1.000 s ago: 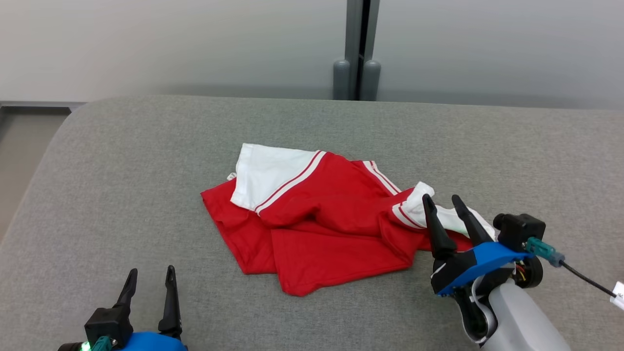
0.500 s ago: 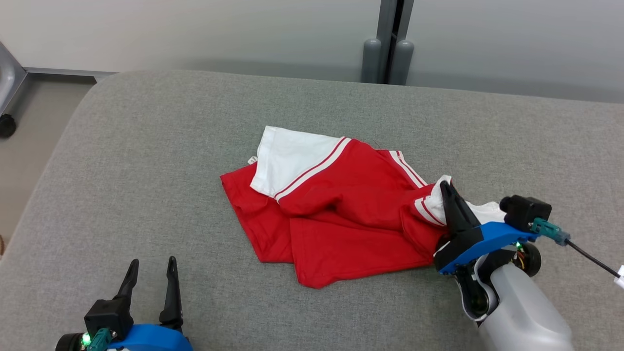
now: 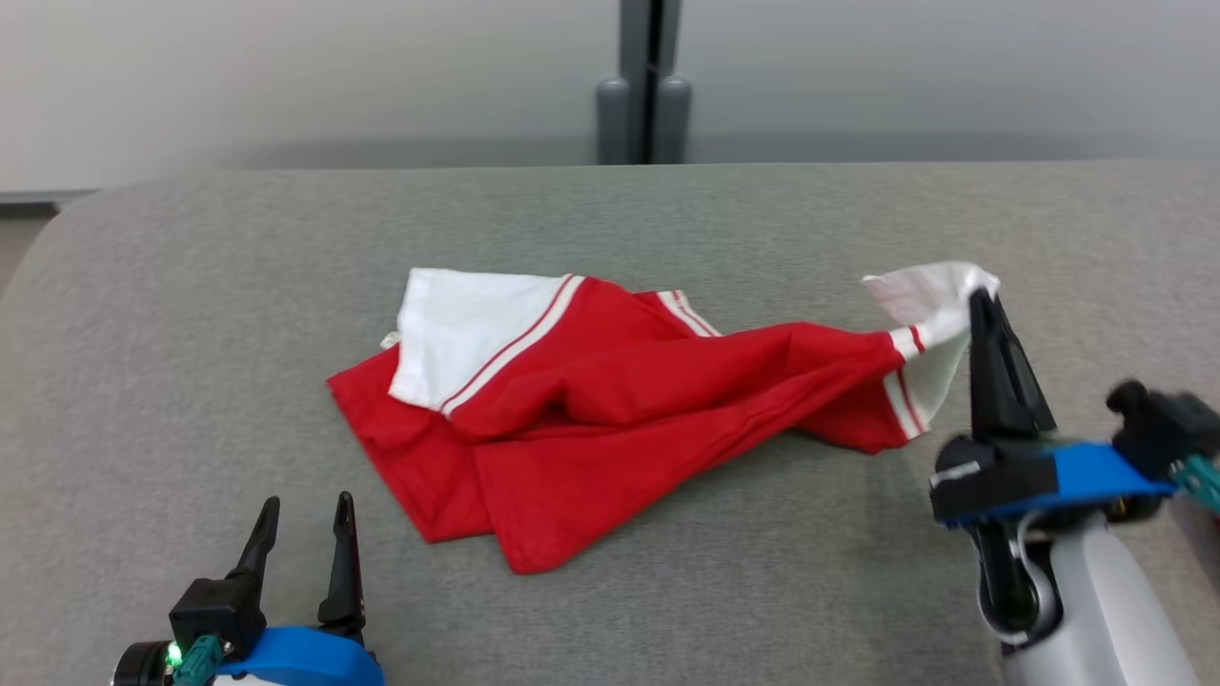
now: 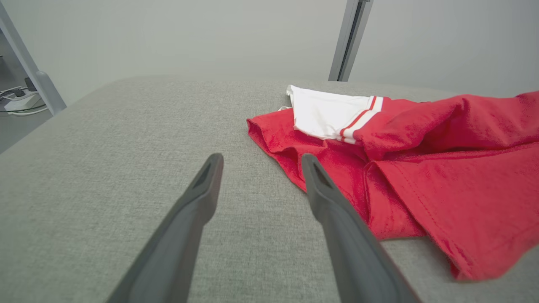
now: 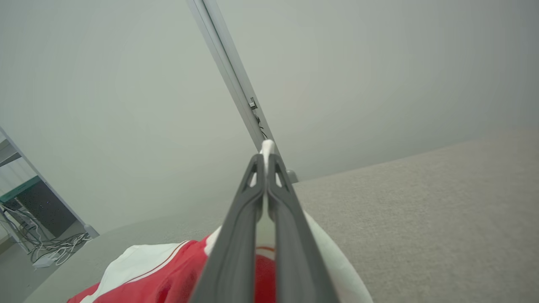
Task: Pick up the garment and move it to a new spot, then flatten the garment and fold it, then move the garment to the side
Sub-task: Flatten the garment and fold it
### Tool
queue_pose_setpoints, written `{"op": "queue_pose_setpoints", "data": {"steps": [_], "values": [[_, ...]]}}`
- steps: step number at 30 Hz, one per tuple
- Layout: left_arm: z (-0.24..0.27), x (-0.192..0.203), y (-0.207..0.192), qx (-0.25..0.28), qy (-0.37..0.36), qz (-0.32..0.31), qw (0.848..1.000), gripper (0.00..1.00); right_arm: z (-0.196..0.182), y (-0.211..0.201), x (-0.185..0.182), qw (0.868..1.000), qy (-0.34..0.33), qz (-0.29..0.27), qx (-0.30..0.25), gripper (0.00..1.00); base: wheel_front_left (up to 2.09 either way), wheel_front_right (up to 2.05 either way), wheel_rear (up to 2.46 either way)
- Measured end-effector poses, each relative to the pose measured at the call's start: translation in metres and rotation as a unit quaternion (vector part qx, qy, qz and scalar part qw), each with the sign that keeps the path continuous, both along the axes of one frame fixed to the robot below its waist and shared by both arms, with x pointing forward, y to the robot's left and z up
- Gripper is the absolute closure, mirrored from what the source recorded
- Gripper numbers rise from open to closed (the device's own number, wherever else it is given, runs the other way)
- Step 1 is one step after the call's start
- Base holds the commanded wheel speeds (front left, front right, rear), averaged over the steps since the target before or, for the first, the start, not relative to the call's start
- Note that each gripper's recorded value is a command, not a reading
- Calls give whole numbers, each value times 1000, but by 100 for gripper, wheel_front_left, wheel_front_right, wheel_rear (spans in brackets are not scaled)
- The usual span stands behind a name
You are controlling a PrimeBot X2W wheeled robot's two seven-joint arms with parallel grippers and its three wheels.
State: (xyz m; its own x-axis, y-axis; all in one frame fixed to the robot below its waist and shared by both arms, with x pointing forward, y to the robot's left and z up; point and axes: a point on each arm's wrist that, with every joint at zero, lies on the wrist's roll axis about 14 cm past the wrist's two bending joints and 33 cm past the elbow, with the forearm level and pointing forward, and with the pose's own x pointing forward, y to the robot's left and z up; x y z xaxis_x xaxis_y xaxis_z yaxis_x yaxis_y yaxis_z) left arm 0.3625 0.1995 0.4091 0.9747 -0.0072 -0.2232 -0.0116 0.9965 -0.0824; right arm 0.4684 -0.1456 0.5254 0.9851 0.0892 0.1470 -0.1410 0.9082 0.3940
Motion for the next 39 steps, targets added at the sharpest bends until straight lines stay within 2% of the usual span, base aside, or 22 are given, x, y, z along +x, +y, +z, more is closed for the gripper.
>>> {"op": "queue_pose_setpoints", "data": {"steps": [2,5,6,7,8,11,15,21,34,35,36,37,39], "values": [[-1,5,-8,-1,0,-14,1000,0,-8,-21,-17,1000,10,-27,-2,100,0,0,0],[-1,11,-23,-2,-1,-38,999,0,-41,-53,-49,996,58,-72,2,98,0,0,0],[0,13,-28,-3,-3,-46,999,0,-53,-58,-61,994,77,-78,-1,69,0,0,0],[0,15,-32,-4,-3,-52,999,0,-64,-61,-71,992,95,-83,-1,24,0,0,0],[1,16,-35,-5,-4,-57,998,0,-73,-63,-80,990,109,-86,1,0,0,0,0],[0,18,-45,-5,-4,-72,997,0,-85,-70,-96,987,130,-99,1,0,0,0,0],[-7,12,-65,-13,9,-103,995,0,-83,-85,-104,984,127,-121,1,0,0,0,0],[-33,-14,-111,-45,62,-175,982,0,-71,-88,-98,986,108,-123,-7,0,0,0,0],[-52,-27,-149,-98,113,-236,960,1,-68,-92,-94,986,103,-128,-17,0,0,0,0],[-54,-27,-148,-97,116,-238,960,32,-68,-93,-95,986,104,-129,-17,0,0,0,0],[-55,-26,-147,-95,118,-238,959,76,-69,-93,-95,986,105,-130,-17,0,0,0,0],[-56,-25,-144,-97,120,-235,960,100,-69,-94,-94,986,106,-131,-18,0,0,0,0],[-55,-19,-137,-98,117,-222,963,100,-70,-94,-94,985,106,-131,-19,0,0,0,0]]}}
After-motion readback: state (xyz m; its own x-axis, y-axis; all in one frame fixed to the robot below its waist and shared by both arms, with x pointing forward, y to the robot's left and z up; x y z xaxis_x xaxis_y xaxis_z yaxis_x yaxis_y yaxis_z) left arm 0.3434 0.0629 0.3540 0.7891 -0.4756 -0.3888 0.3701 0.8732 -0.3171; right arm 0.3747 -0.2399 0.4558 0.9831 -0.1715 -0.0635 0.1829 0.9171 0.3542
